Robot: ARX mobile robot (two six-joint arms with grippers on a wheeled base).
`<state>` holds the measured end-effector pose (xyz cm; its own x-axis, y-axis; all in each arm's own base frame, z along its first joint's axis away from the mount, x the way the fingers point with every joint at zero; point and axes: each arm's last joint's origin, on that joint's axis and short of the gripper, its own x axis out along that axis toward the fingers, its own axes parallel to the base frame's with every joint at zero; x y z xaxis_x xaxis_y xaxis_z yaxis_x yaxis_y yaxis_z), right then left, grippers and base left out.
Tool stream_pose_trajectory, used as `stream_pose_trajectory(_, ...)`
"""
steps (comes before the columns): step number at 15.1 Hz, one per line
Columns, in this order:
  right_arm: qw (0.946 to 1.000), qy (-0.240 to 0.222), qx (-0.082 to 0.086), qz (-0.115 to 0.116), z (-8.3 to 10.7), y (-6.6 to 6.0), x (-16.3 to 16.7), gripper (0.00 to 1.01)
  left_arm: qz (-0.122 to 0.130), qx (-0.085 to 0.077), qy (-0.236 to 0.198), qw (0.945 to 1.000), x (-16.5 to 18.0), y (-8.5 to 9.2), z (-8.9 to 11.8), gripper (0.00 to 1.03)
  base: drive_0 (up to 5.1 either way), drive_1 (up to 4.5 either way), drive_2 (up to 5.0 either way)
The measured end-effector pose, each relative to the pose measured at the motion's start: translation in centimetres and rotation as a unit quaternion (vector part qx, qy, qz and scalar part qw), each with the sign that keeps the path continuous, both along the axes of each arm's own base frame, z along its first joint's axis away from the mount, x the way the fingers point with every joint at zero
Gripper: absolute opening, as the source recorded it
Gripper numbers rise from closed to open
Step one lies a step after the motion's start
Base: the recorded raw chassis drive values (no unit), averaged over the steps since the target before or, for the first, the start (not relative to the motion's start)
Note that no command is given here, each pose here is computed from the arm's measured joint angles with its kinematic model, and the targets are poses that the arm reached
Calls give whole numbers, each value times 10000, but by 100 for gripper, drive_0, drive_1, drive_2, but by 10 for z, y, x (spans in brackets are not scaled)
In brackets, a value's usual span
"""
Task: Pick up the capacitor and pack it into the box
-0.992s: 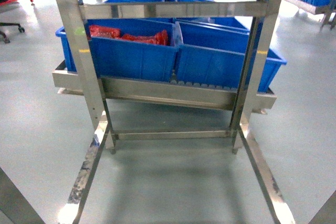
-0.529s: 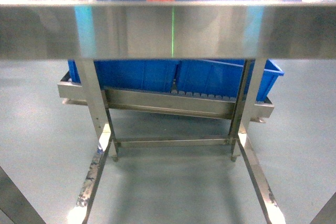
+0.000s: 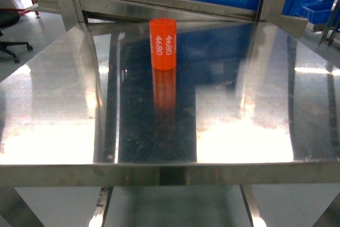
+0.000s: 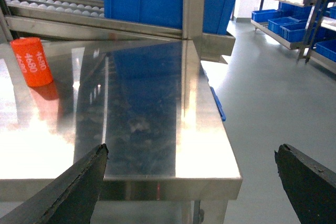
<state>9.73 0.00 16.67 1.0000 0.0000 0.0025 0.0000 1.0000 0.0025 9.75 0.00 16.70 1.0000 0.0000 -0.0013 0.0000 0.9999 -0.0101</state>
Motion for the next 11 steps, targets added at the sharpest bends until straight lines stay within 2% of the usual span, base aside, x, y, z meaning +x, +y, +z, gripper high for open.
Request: stream_pose_trajectory(11,10000,6,0,-2,0,0,0,98,-2,2,2,10000,0,0,0,98,0,0,0)
